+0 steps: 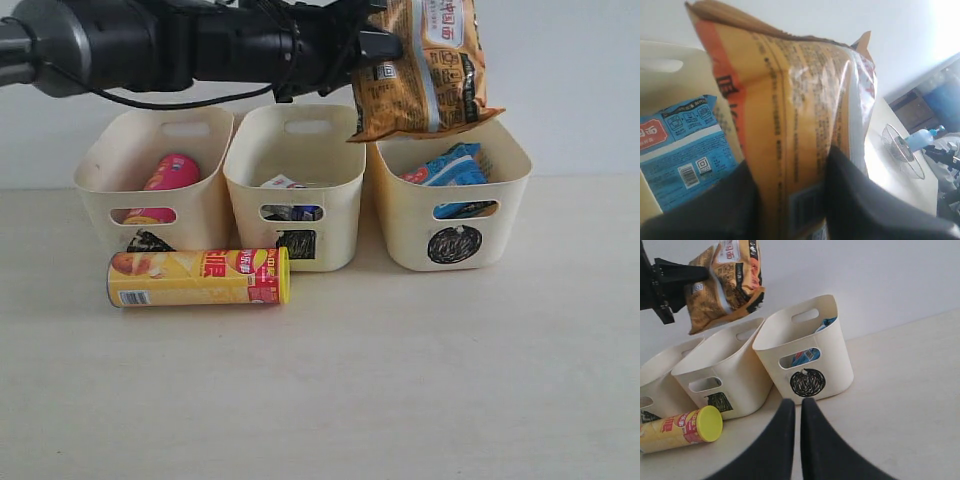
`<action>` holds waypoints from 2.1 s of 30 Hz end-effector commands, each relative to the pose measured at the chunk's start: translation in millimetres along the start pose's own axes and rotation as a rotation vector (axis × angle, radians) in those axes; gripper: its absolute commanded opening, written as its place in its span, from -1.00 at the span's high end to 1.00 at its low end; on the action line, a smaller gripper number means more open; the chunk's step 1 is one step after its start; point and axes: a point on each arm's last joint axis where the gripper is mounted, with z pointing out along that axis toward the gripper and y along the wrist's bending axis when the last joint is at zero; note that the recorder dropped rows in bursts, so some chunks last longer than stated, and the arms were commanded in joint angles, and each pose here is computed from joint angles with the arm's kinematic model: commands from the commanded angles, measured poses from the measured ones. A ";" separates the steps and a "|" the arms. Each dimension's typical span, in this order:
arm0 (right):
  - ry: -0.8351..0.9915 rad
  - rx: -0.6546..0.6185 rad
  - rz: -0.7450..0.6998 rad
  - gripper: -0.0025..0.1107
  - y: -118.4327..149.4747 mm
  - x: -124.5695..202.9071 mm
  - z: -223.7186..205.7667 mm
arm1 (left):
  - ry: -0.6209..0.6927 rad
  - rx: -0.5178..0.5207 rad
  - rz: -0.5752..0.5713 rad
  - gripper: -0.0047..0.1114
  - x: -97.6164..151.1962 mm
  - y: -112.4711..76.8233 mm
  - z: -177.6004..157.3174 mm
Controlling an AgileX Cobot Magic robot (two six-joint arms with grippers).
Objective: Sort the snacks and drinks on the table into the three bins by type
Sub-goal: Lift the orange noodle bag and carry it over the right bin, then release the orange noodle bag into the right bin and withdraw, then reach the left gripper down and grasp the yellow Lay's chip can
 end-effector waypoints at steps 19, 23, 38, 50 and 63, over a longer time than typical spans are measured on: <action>0.009 0.003 0.003 0.94 -0.7 1.9 0.4 | -0.069 -0.010 -0.061 -0.43 10.5 17.0 46.4; 0.009 0.002 0.001 0.94 -0.7 1.9 0.4 | -0.019 0.085 -0.034 0.27 2.7 -1.2 34.6; 0.009 0.002 0.001 0.94 -0.7 1.9 0.4 | 0.200 0.101 0.313 0.84 -6.8 -52.6 -12.5; 0.009 0.002 0.001 0.94 -0.7 1.9 0.4 | 0.364 -0.053 0.503 0.84 28.3 -63.9 -89.4; 0.010 0.002 0.002 0.94 -0.7 2.0 0.4 | 0.870 -0.293 0.884 0.84 69.3 -15.5 -126.1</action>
